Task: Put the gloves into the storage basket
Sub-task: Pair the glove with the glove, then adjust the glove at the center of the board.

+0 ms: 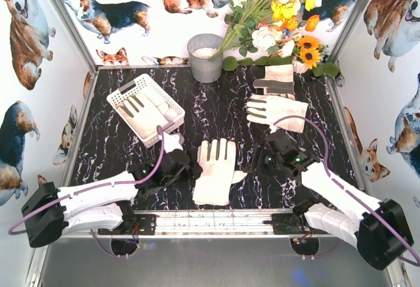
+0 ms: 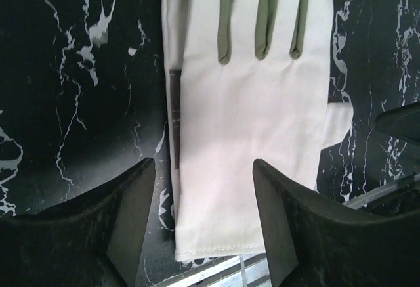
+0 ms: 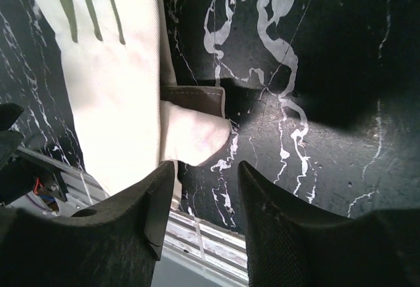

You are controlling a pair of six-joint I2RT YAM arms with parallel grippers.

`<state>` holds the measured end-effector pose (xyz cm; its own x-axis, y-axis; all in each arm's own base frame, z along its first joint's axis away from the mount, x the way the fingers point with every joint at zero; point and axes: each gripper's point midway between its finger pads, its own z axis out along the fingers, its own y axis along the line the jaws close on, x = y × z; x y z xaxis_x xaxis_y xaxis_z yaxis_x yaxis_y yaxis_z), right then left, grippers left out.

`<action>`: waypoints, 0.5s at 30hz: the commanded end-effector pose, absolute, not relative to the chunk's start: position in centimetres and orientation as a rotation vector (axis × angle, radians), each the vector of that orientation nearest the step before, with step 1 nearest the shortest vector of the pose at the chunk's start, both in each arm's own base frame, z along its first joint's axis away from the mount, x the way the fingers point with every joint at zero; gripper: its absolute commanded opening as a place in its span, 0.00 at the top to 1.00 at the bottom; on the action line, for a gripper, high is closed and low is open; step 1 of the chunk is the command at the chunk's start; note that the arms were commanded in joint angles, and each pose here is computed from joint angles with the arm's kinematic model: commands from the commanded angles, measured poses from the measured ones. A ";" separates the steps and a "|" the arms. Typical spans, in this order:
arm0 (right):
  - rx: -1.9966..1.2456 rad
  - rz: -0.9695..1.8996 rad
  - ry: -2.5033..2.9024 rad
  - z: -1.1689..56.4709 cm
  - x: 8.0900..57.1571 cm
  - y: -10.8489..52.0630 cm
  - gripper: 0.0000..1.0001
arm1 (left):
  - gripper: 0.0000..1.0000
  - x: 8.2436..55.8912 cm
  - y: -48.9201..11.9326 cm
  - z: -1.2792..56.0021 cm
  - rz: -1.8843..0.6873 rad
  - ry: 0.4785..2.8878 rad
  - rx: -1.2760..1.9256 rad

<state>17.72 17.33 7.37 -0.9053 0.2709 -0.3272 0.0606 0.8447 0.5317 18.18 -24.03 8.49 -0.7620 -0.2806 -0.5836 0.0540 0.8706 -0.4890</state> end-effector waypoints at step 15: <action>0.213 0.928 2.714 5.1 18.2 20.8 0.71 | 0.61 16.6 -24.1 4.3 -0.808 2.507 -0.209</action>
<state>17.00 19.69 4.22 -0.9622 0.2195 -0.1612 0.0920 0.8192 0.5660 16.42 -23.39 4.06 -0.8584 -0.2979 -0.4177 -0.0161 0.8294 -0.5585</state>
